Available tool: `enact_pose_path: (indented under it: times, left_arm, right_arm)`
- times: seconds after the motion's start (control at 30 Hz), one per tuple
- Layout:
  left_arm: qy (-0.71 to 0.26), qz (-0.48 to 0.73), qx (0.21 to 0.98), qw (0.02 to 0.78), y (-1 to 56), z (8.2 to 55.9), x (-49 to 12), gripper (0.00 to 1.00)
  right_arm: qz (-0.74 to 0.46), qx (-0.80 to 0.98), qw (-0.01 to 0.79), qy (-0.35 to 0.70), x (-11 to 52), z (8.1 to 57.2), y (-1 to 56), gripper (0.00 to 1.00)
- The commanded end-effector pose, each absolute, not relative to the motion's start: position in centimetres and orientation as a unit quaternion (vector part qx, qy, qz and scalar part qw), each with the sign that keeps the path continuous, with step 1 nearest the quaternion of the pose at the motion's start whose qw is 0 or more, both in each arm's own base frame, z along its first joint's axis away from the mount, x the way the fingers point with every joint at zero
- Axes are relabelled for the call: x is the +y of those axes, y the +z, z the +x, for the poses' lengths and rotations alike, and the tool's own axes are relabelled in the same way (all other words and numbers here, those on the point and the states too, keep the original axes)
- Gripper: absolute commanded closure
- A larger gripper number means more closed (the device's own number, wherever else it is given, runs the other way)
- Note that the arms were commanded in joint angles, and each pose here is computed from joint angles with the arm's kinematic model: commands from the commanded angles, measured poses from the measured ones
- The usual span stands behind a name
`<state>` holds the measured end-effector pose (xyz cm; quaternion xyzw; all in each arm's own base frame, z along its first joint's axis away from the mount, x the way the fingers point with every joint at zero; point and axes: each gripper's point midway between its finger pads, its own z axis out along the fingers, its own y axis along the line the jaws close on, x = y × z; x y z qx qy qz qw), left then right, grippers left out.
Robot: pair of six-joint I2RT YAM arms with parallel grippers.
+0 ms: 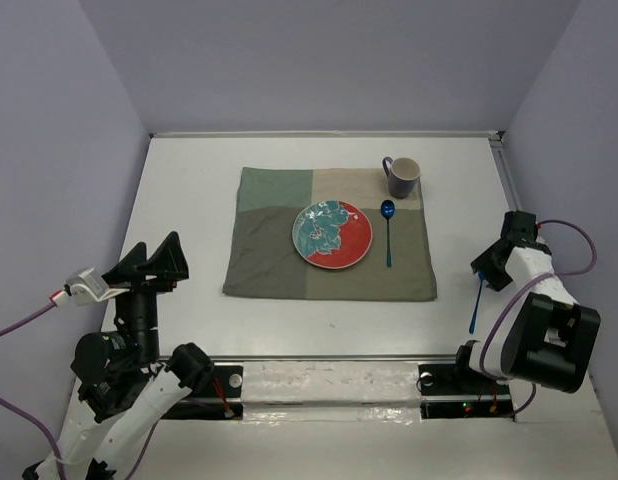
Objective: Set the dinner table for one person
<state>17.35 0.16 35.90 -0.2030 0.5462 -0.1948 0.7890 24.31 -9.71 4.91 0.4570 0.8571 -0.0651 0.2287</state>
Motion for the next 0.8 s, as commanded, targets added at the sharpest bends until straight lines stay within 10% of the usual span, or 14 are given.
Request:
enact_pose_path:
  times: [0.0, 0.77]
  left_arm:
    - [-0.253, -0.256, 0.454, 0.815, 38.6, 12.8, 4.6, 0.01]
    - [-0.267, -0.247, 0.458, 0.811, 38.7, 12.8, 4.3, 0.01]
  right_arm:
    - [0.454, 0.869, 0.193, -0.038, -8.2, 23.4, 3.7, 0.50]
    - [0.443, 0.866, 0.215, -0.086, -10.9, 25.4, 6.1, 0.74]
